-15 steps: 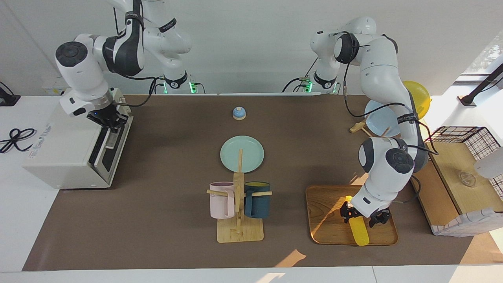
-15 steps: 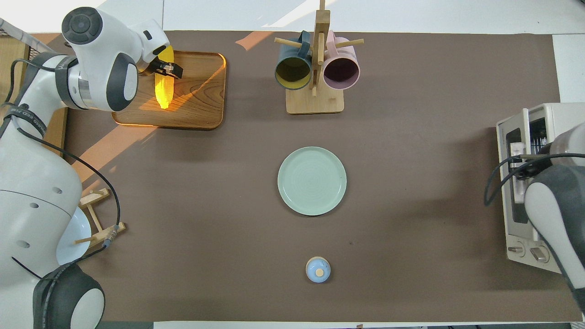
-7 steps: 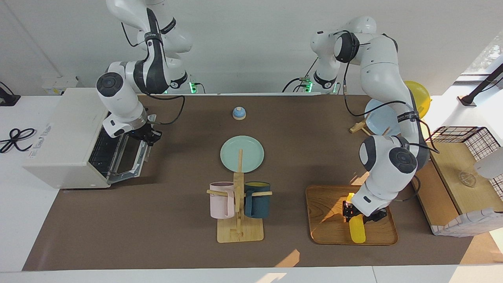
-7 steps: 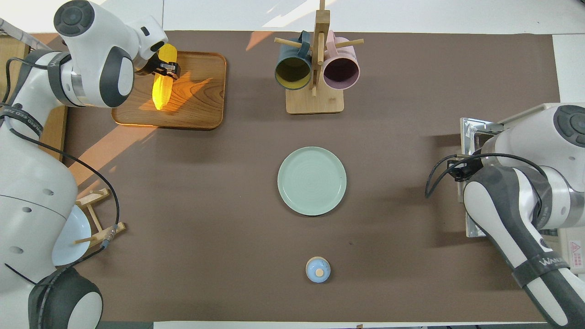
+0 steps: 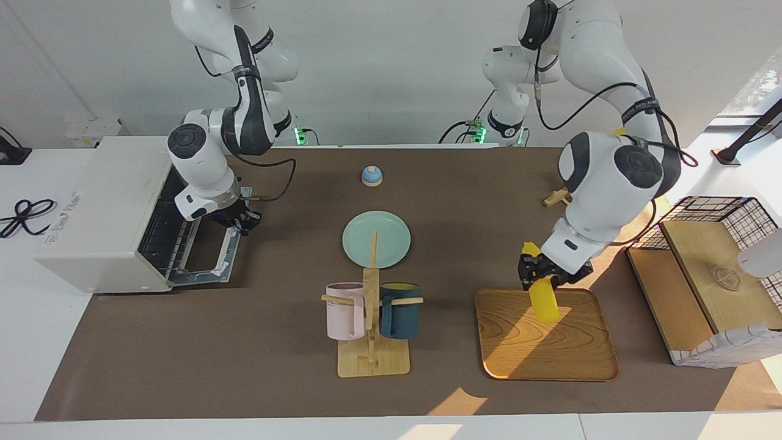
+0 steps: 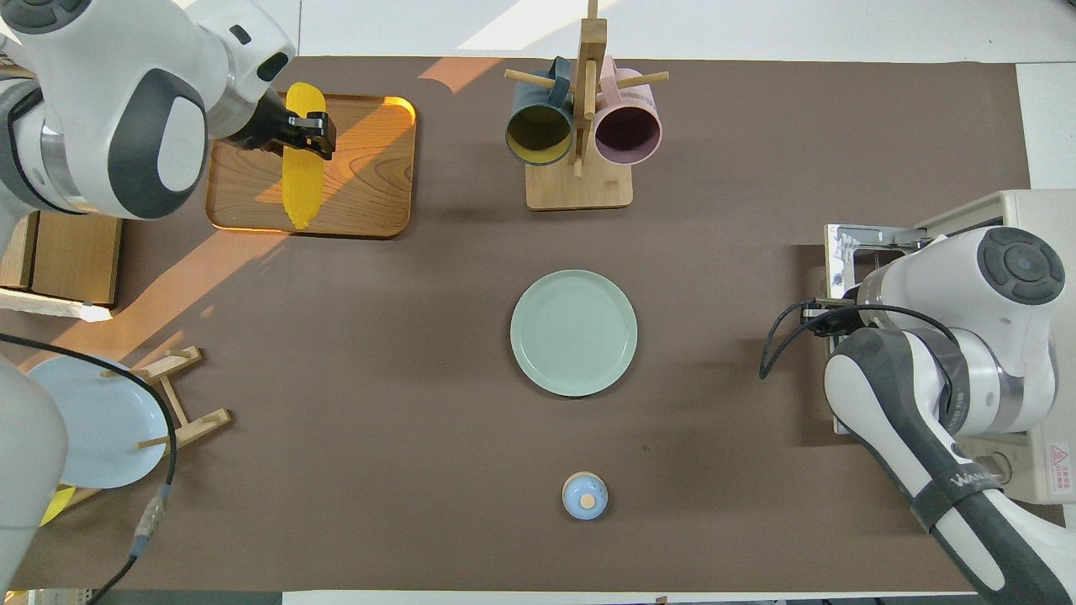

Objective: Put corn in oven

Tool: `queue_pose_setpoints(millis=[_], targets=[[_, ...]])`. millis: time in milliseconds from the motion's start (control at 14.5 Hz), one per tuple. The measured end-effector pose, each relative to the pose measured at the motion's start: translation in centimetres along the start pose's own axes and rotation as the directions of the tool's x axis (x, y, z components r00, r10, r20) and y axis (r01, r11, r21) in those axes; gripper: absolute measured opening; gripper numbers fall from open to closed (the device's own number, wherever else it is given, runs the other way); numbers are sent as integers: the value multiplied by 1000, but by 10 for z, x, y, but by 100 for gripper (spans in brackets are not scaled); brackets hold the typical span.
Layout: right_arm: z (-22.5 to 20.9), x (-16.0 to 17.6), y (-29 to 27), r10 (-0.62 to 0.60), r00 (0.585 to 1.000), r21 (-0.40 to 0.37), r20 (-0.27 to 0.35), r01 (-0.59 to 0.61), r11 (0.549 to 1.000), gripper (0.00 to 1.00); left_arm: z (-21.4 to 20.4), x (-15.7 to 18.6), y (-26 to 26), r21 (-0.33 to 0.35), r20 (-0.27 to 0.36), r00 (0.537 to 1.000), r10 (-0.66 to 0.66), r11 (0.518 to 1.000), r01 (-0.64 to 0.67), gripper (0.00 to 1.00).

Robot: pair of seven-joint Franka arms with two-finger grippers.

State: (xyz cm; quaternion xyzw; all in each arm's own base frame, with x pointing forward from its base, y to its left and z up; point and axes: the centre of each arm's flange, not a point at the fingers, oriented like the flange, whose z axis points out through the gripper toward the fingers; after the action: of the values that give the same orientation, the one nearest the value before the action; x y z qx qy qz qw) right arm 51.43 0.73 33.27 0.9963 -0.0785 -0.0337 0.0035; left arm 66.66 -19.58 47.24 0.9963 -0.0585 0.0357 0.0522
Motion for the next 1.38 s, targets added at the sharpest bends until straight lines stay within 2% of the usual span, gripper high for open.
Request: queue_pose_setpoints(millis=[138, 344, 619, 826, 895, 1032, 1170, 1377], targets=[[9, -1, 0, 6, 1000, 9, -4, -6, 1000, 1, -7, -32, 39, 7, 23, 1000, -19, 1000, 19, 52], [24, -7, 1, 13, 1000, 14, 13, -13, 1000, 1, 5, -68, 98, 12, 49, 998, -37, 999, 37, 52], [31, -11, -2, 23, 999, 18, 30, -23, 1000, 1, 57, -128, 178, -22, -9, 999, -39, 999, 39, 52], [19, -8, -26, 17, 1000, 15, 26, -17, 1000, 1, 101, -177, 226, -18, 19, 1000, 1, 1000, -1, 52], [9, -3, -34, 12, 999, 14, 31, -12, 1000, 7, 113, -186, 240, -31, 8, 1000, -6, 1000, 7, 52], [-20, 14, -40, 6, 999, 13, 41, -7, 1000, 33, 139, -195, 265, -65, -18, 999, -27, 998, 26, 52], [-46, 25, -42, 6, 999, 13, 47, -7, 1000, 56, 160, -191, 276, -79, -23, 999, -35, 996, 33, 52], [-64, 28, -55, -14, 999, 15, 37, 14, 1000, 90, 169, -185, 278, -83, -26, 999, -39, 996, 37, 52]])
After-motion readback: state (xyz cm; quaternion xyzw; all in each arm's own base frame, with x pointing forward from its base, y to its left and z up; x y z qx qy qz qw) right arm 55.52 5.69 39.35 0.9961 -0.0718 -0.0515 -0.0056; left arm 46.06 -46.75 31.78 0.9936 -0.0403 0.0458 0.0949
